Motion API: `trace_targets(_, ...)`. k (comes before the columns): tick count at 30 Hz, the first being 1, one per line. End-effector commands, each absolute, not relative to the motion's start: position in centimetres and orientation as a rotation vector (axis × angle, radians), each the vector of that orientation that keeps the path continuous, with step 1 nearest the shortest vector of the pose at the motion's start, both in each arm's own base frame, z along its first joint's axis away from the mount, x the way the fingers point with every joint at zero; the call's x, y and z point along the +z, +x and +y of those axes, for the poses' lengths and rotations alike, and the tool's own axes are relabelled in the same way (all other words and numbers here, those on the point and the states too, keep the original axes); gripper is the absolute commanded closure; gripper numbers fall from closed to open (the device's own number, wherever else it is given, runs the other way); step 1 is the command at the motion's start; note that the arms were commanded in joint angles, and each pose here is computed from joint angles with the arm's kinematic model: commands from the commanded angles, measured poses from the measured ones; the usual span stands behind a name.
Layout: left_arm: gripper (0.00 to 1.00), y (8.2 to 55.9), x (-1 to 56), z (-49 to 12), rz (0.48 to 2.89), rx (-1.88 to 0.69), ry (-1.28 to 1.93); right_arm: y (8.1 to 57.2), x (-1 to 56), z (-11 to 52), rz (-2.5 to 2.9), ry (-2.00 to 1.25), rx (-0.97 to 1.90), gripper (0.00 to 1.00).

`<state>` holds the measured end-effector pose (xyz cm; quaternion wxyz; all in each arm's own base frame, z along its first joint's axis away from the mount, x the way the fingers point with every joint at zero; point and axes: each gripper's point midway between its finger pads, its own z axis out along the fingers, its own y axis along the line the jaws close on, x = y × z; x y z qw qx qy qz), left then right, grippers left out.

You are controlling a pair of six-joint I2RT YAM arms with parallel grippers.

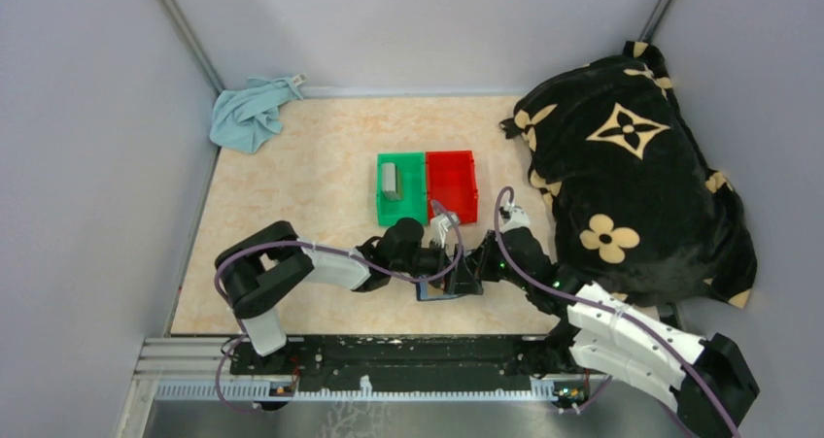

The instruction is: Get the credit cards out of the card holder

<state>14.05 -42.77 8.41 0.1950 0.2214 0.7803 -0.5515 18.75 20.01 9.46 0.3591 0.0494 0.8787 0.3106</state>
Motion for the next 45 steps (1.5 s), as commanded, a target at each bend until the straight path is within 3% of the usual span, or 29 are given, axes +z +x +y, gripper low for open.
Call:
trace_targets(1, 0.01, 14.3, 8.7, -43.2, 2.152, -1.559, 0.63, 19.5, 11.1, 22.0, 2.227, 0.06, 0.87, 1.0)
trace_targets(8, 0.01, 14.2, 9.5, -42.6, 2.132, -1.543, 0.632, 19.4, 6.8, 22.1, 2.334, 0.075, 0.817, 1.0)
trace_targets(22, 0.0, 14.7, 12.3, -39.0, 2.087, -1.407, 0.599, 19.0, 3.8, 20.8, 2.386, 0.119, 0.796, 1.0)
trace_targets(30, 0.01, 16.0, 9.0, -35.4, 2.239, -1.151, 0.458, 18.8, 3.7, 21.0, 2.387, 0.12, 0.81, 1.0)
trace_targets(45, 0.03, 15.0, 5.7, -33.5, 2.341, -1.098, 0.392, 18.7, 3.7, 21.0, 2.39, 0.119, 0.815, 1.0)
